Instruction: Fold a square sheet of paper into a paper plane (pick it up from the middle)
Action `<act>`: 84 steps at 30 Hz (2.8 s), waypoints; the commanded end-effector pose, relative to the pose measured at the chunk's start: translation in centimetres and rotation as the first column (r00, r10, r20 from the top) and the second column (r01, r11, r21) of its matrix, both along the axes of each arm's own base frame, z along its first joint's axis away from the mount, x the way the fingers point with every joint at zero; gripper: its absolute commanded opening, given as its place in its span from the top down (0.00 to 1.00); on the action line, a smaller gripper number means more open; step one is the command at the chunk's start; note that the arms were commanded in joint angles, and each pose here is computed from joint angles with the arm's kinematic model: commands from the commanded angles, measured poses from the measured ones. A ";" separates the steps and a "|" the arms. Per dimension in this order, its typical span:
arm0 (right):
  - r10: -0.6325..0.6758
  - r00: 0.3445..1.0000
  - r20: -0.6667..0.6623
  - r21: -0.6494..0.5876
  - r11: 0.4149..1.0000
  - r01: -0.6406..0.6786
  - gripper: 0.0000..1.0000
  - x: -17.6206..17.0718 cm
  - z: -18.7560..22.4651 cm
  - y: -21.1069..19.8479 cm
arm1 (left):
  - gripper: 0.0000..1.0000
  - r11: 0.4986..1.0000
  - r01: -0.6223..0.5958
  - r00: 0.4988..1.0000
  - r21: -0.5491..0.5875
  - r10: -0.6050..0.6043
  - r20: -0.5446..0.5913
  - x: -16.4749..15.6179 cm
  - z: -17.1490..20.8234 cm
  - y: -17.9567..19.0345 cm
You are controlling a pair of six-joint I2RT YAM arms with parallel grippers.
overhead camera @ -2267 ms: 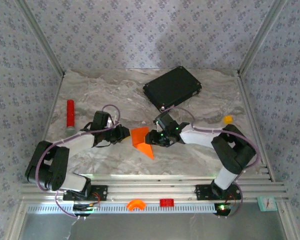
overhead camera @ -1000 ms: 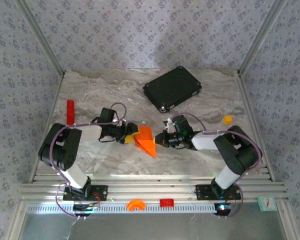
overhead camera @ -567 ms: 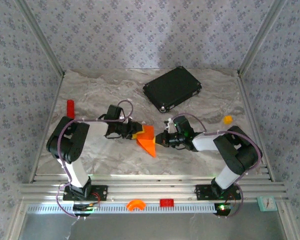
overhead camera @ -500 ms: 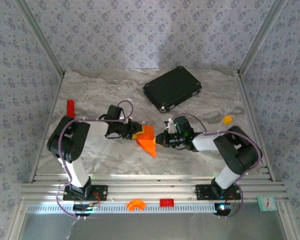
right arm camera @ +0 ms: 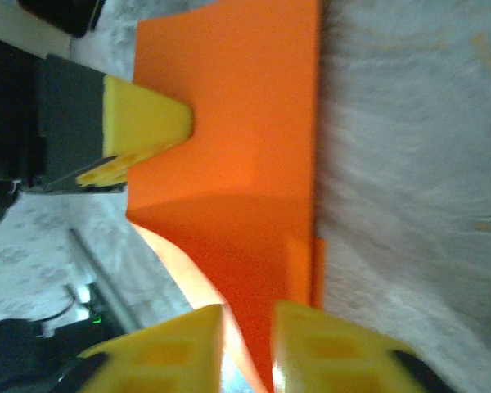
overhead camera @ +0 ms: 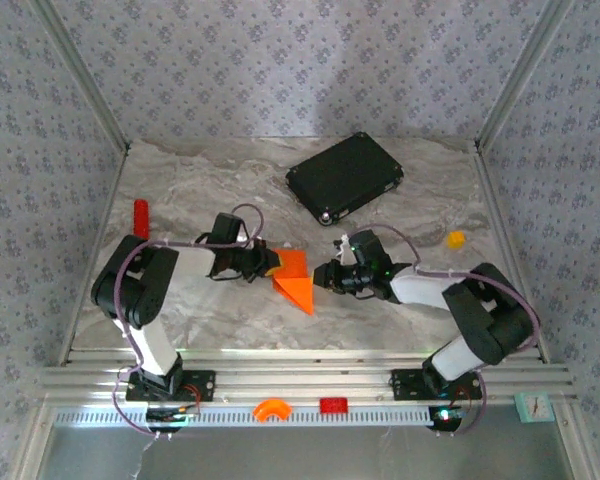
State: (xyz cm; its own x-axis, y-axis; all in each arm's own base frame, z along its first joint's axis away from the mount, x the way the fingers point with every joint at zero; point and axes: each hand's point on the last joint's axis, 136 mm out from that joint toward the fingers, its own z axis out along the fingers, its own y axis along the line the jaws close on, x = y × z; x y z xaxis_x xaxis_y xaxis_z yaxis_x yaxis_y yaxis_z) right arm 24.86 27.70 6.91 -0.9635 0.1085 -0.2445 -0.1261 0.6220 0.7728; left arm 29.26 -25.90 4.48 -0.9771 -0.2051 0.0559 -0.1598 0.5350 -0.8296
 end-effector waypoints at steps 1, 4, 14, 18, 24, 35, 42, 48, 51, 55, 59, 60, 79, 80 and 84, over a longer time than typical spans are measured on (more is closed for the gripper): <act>-0.027 0.993 0.115 -0.214 0.976 0.052 0.67 0.8 0.5 -2.0 | 1.00 0.997 -0.072 0.995 0.017 0.071 0.064 0.8 1.0 0.7; -0.019 0.972 0.235 -0.330 0.939 0.098 0.63 1.0 1.1 -3.2 | 1.00 0.993 -0.107 0.992 0.039 0.104 0.067 0.7 0.8 1.4; 0.051 0.921 0.385 -0.417 0.900 0.124 0.61 0.4 2.4 -3.1 | 1.00 0.988 -0.127 0.988 0.087 0.118 0.100 0.2 1.7 2.5; 0.105 0.920 0.378 -0.405 0.912 0.062 0.60 -0.3 2.3 -2.2 | 1.00 0.990 -0.121 0.988 0.077 0.113 0.105 0.1 2.1 2.4; 0.151 0.900 0.408 -0.423 0.905 0.039 0.64 -1.3 2.2 -1.8 | 0.98 0.993 -0.099 0.990 0.058 0.092 0.110 -0.2 2.4 2.1; 0.519 0.666 0.536 -0.679 0.734 -0.026 0.61 -4.6 0.7 2.2 | 0.81 0.998 -0.064 0.987 0.017 0.061 0.148 0.1 4.0 1.0; 0.617 0.596 0.514 -0.786 0.617 0.040 0.62 -4.1 -0.9 4.7 | 0.79 0.999 -0.031 0.987 -0.010 0.033 0.155 0.0 4.9 0.2; 0.621 0.615 0.485 -0.806 0.591 0.039 0.64 -3.8 -2.3 4.7 | 0.78 1.000 -0.025 0.986 -0.014 0.027 0.163 0.0 5.3 0.1; 0.606 0.640 0.472 -0.810 0.586 0.043 0.69 -3.5 -2.8 4.3 | 0.78 1.000 -0.024 0.987 -0.015 0.026 0.161 0.0 5.2 0.1; 0.598 0.658 0.459 -0.804 0.594 0.022 0.72 -3.3 -3.5 4.3 | 0.78 1.000 -0.019 0.986 -0.019 0.022 0.164 0.0 5.4 -0.1; 0.591 0.667 0.454 -0.805 0.593 0.022 0.79 -3.3 -3.8 4.3 | 0.78 1.000 -0.015 0.986 -0.019 0.018 0.165 0.0 5.5 -0.2; 0.588 0.668 0.457 -0.803 0.596 0.024 0.81 -3.3 -3.8 4.3 | 0.78 1.000 -0.015 0.986 -0.018 0.018 0.167 0.0 5.6 -0.2; 0.516 0.681 0.520 -0.718 0.695 0.021 0.84 -3.7 -3.2 4.6 | 0.86 1.000 -0.022 0.988 0.000 0.022 0.154 -0.2 5.0 0.0; 0.515 0.681 0.521 -0.716 0.697 0.021 0.85 -3.7 -3.2 4.7 | 0.87 1.000 -0.021 0.988 0.000 0.021 0.154 -0.3 5.0 0.0; 0.516 0.686 0.514 -0.716 0.698 0.011 0.90 -3.8 -3.4 4.7 | 0.87 1.000 -0.024 0.988 0.005 0.023 0.153 -0.3 4.9 0.1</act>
